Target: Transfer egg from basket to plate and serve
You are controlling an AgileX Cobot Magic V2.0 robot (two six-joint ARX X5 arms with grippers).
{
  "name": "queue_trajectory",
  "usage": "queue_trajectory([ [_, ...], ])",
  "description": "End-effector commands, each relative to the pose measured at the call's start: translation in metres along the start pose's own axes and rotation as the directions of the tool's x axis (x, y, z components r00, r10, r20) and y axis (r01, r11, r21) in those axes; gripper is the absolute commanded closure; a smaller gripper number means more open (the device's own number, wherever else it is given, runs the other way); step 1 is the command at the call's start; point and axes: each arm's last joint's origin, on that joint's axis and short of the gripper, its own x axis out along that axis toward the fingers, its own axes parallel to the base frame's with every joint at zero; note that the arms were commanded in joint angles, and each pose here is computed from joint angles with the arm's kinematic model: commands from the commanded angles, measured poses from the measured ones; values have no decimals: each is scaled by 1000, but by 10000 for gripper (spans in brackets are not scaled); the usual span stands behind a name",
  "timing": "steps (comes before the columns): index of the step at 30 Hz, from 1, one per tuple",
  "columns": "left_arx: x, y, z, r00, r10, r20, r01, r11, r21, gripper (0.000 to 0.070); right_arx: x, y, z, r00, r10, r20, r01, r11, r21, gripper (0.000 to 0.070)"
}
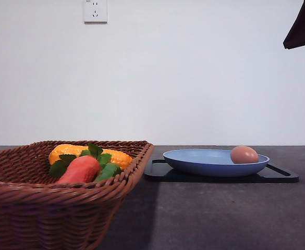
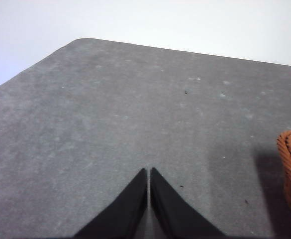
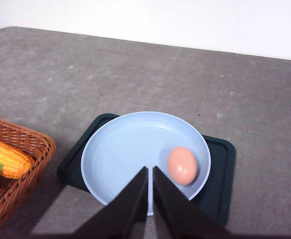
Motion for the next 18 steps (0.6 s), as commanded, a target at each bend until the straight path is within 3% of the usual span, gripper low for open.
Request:
queue_trajectory([
  [1,3,0,-9,999,-14,-33,14,1000,3,700,0,1,4,1000,2,18,-2,1000,-2,700],
  [9,3,-4,-11,988,-148,-41,148,989,-21,700,0,1,4,1000,2,18,-2,1000,-2,700],
  [18,3,-4,-11,987,-154,-42,152,988,-32,700,0,1,4,1000,2,18,-2,1000,-2,700],
])
